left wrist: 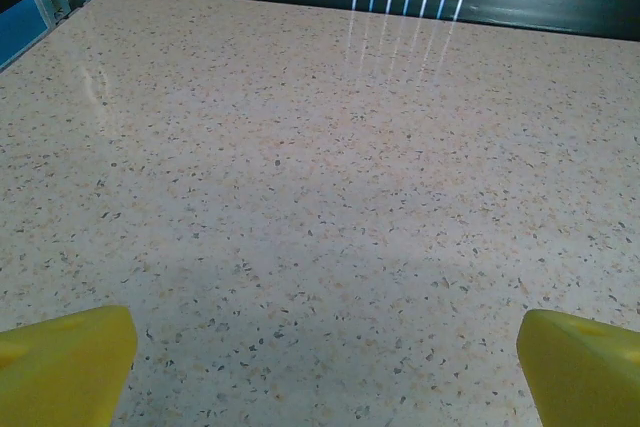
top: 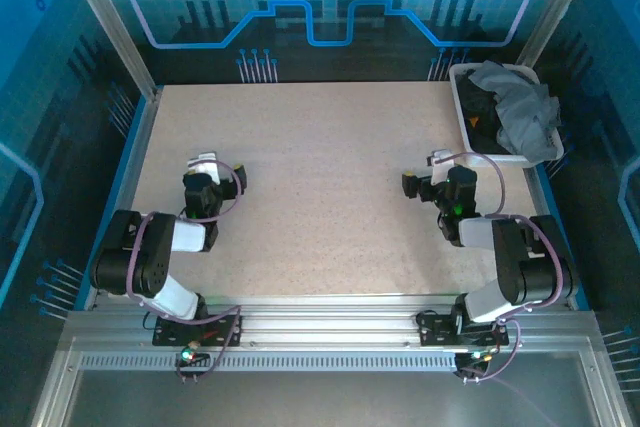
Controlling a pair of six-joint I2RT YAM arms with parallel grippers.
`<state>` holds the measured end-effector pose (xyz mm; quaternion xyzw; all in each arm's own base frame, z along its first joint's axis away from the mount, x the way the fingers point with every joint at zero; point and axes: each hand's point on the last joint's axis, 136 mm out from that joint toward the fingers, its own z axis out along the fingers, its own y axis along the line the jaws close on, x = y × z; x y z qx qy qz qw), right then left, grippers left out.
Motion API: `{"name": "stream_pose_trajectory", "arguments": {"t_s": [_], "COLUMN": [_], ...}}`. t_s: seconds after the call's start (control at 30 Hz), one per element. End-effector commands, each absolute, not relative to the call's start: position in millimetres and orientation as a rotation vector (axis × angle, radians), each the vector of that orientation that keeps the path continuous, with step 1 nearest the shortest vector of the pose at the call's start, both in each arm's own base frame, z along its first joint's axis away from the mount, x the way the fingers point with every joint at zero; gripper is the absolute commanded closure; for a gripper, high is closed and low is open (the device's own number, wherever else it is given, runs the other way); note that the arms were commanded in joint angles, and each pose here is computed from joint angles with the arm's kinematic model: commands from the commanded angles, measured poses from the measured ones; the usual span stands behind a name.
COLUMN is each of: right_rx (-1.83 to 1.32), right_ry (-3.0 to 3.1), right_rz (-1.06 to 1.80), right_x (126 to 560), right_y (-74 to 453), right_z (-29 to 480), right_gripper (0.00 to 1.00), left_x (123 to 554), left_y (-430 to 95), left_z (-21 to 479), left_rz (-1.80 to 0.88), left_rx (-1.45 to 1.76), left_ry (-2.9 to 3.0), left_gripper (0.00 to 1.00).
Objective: Fold and stack the t-shirts
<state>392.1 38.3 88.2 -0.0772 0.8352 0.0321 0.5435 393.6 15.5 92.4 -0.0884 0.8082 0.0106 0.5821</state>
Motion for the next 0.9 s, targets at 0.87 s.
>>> {"name": "stream_pose_trajectory", "arguments": {"t_s": [0.87], "right_rx": [-0.054], "right_ry": [1.818], "right_rz": [-0.168], "right_x": [387.5], "right_y": [31.9], "right_z": [198.2], "right_gripper": [0.0], "left_x": [376.9], "left_y": [-8.2], "left_z": [164.6], "left_rz": [0.256], "left_rx": [-0.108], "left_ry": [1.745], "left_gripper": [0.01]}}
